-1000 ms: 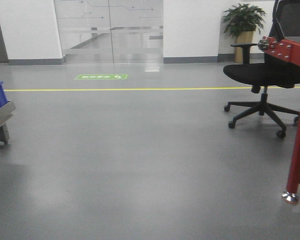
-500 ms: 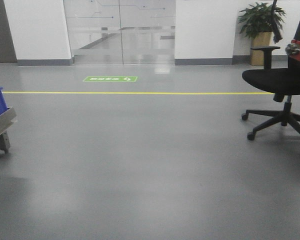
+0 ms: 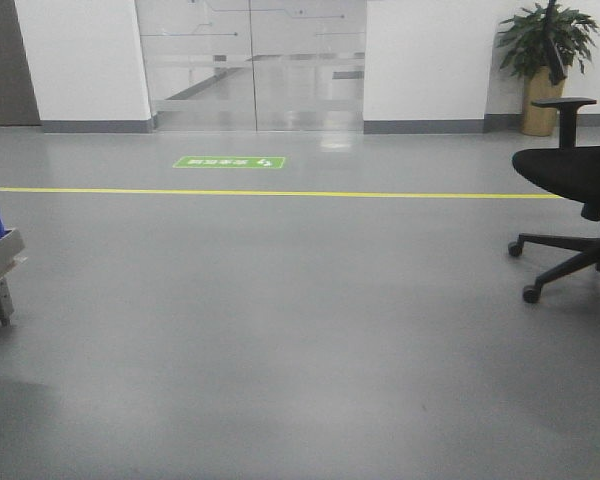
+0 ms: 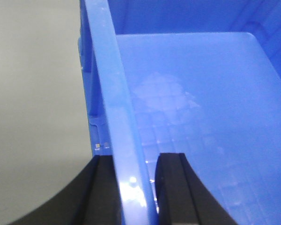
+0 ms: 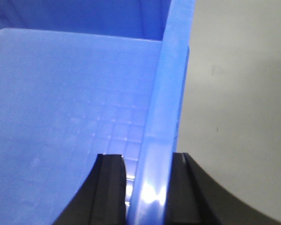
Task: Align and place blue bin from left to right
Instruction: 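Drive across the floor past the red table carrying the bin, then turn the base and align with the second rack of blue bins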
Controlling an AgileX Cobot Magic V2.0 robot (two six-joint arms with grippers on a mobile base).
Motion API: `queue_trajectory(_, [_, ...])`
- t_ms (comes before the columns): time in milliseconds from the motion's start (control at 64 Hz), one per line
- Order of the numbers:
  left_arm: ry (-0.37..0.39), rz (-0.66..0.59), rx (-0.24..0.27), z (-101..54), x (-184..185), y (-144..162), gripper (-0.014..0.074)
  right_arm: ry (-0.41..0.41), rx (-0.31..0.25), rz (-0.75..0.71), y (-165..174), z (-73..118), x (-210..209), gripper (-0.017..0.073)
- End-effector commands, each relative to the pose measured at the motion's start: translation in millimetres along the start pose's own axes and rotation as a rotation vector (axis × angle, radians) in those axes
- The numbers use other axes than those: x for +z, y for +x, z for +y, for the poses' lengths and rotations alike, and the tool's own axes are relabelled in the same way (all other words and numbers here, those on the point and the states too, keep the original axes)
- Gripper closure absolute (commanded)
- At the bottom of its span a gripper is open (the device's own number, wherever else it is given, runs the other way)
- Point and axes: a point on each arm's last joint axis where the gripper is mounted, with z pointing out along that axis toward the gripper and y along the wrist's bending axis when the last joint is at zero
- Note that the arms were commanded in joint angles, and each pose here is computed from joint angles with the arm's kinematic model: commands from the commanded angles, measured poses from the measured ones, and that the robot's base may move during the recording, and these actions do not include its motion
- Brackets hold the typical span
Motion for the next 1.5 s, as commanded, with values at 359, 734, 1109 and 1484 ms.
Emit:
queue_trajectory(359, [0.041,-0.105,0.013,-5.6,-13.6,-9.3,0.0705,-0.048,-0.023,-0.22,-19.9,7.5,-19.3,0.0712])
queue_trajectory(734, [0.041,-0.101,0.013,-5.5,-11.6,-9.1,0.0705,-0.048,-0.023,-0.22,-19.9,7.5,-19.3,0.0712])
queue_trajectory(1109, [0.041,-0.101,0.013,-5.5,-11.6,-9.1,0.0705,-0.048,-0.023,-0.22,-19.9,7.5,-19.3,0.0712])
queue_trajectory(1484, [0.041,-0.101,0.013,-5.5,-11.6,-9.1,0.0705,-0.048,-0.023,-0.22,-19.9,7.5,-19.3,0.0712])
